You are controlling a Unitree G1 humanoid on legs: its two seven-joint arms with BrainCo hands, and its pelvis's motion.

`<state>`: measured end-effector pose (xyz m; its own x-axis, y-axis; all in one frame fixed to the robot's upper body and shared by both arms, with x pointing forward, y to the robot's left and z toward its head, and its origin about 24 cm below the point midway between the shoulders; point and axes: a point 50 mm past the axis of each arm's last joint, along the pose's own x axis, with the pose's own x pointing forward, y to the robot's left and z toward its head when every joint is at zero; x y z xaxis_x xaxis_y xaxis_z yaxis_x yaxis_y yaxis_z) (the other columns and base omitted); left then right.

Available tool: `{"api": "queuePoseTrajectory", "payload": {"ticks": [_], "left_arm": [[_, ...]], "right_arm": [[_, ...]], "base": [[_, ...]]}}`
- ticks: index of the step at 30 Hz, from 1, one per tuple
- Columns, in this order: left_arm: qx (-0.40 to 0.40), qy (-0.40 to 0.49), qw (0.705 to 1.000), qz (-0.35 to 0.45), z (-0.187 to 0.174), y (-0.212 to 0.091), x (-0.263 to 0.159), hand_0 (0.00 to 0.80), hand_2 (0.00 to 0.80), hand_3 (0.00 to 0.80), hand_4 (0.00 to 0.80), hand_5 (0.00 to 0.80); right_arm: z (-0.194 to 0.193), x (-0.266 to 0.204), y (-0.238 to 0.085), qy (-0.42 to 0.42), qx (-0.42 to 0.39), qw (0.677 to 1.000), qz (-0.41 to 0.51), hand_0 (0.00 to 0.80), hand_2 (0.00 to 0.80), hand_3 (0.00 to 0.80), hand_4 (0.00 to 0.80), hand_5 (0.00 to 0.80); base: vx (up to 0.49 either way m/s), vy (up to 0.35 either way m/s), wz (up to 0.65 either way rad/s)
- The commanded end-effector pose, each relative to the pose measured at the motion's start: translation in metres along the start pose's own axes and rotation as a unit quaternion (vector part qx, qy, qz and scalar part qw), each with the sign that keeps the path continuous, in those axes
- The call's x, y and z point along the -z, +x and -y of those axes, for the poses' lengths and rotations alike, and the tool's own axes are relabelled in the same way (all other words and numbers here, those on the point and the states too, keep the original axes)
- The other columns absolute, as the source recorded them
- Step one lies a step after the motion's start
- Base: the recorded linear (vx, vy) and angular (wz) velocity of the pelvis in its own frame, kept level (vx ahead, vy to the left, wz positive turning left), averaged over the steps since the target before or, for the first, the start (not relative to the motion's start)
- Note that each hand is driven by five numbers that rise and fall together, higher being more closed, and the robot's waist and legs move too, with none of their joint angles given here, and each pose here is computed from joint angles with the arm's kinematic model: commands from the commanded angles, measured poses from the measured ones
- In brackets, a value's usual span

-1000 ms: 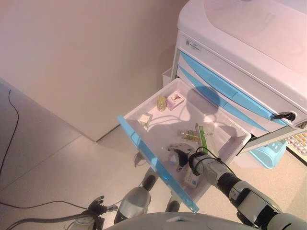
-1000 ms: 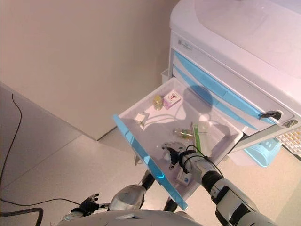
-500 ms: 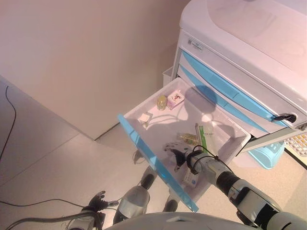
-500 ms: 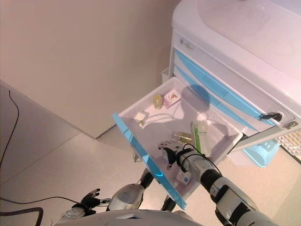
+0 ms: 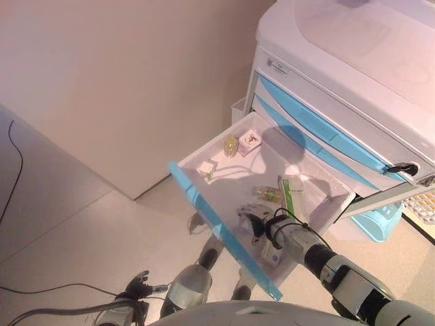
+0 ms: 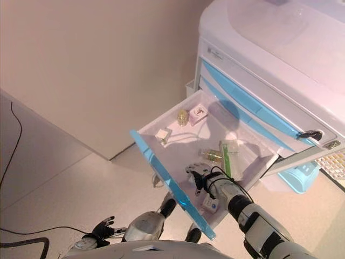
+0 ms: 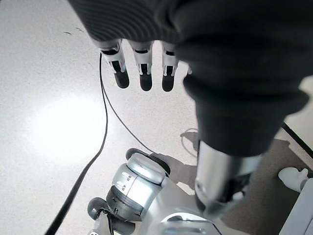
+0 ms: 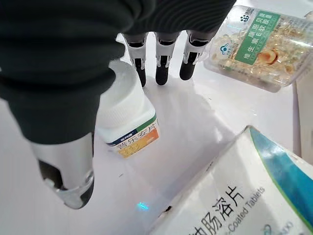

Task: Open the drawer and pick up the medicine

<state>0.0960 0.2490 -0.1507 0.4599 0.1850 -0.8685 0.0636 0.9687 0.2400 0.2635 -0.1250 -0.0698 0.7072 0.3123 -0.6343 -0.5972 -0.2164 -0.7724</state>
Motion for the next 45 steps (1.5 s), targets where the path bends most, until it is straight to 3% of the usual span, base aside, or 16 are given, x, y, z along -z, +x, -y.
{"api": "queuePoseTrajectory", "payload": {"ticks": [1, 7, 8, 10, 11, 13, 14, 34, 39, 45], "left_arm": [[-0.016, 0.009, 1.0, -0.006, -0.009, 0.0, 0.003, 0.0, 0.0, 0.0, 0.0, 0.0], [-0.014, 0.008, 1.0, -0.006, -0.007, -0.001, 0.004, 0.0, 0.0, 0.0, 0.0, 0.0], [-0.014, 0.008, 1.0, -0.006, -0.007, -0.001, 0.005, 0.0, 0.0, 0.0, 0.0, 0.0], [-0.014, 0.008, 1.0, -0.006, -0.006, 0.0, 0.004, 0.0, 0.0, 0.0, 0.0, 0.0], [-0.015, 0.007, 1.0, -0.007, -0.006, 0.0, 0.004, 0.0, 0.0, 0.0, 0.0, 0.0], [-0.015, 0.008, 1.0, -0.009, -0.006, 0.0, 0.004, 0.0, 0.0, 0.0, 0.0, 0.0], [-0.016, 0.008, 1.0, -0.01, -0.006, 0.0, 0.004, 0.0, 0.0, 0.0, 0.0, 0.0], [-0.015, 0.009, 1.0, -0.019, -0.004, -0.002, 0.011, 0.0, 0.0, 0.0, 0.0, 0.0], [-0.027, -0.001, 0.999, -0.034, -0.011, -0.003, 0.015, 0.0, 0.0, 0.0, 0.0, 0.0], [-0.049, -0.023, 0.997, -0.058, -0.029, -0.005, 0.022, 0.0, 0.0, 0.0, 0.0, 0.0]], "right_arm": [[0.001, 0.002, -0.001, -0.018, 0.009, 1.0, 0.0, 0.0, 0.0, 0.0, 0.0, 0.0], [-0.001, 0.0, -0.003, -0.013, 0.017, 1.0, 0.012, 0.0, 0.0, 0.0, 0.0, 0.0], [-0.001, -0.001, -0.003, -0.013, 0.017, 1.0, 0.014, 0.075, 0.075, 0.075, 0.075, 0.075], [-0.001, -0.002, -0.003, -0.013, 0.017, 1.0, 0.017, 0.458, 0.458, 0.458, 0.458, 0.458], [-0.002, -0.002, -0.003, -0.014, 0.016, 1.0, 0.017, 0.536, 0.536, 0.536, 0.536, 0.536], [-0.003, -0.003, -0.003, -0.014, 0.014, 1.0, 0.018, 0.781, 0.781, 0.781, 0.781, 0.781], [-0.003, -0.003, -0.003, -0.015, 0.014, 1.0, 0.019, 0.8, 0.8, 0.8, 0.8, 0.8], [0.001, 0.002, -0.006, -0.003, 0.041, 0.999, 0.016, 0.8, 0.8, 0.8, 0.8, 0.8], [0.039, 0.0, -0.018, 0.021, 0.074, 0.996, 0.043, 0.8, 0.8, 0.8, 0.8, 0.8], [0.095, 0.016, -0.06, 0.052, 0.084, 0.991, 0.09, 0.8, 0.8, 0.8, 0.8, 0.8]], "base": [[0.0, 0.0, 0.0], [0.0, 0.0, 0.0], [0.0, 0.0, 0.0], [0.0, 0.0, 0.0], [0.0, 0.0, 0.0], [0.0, 0.0, 0.0], [0.0, 0.0, 0.0], [0.0, 0.0, 0.0], [0.001, -0.003, -0.01], [-0.005, -0.006, -0.24]]}}
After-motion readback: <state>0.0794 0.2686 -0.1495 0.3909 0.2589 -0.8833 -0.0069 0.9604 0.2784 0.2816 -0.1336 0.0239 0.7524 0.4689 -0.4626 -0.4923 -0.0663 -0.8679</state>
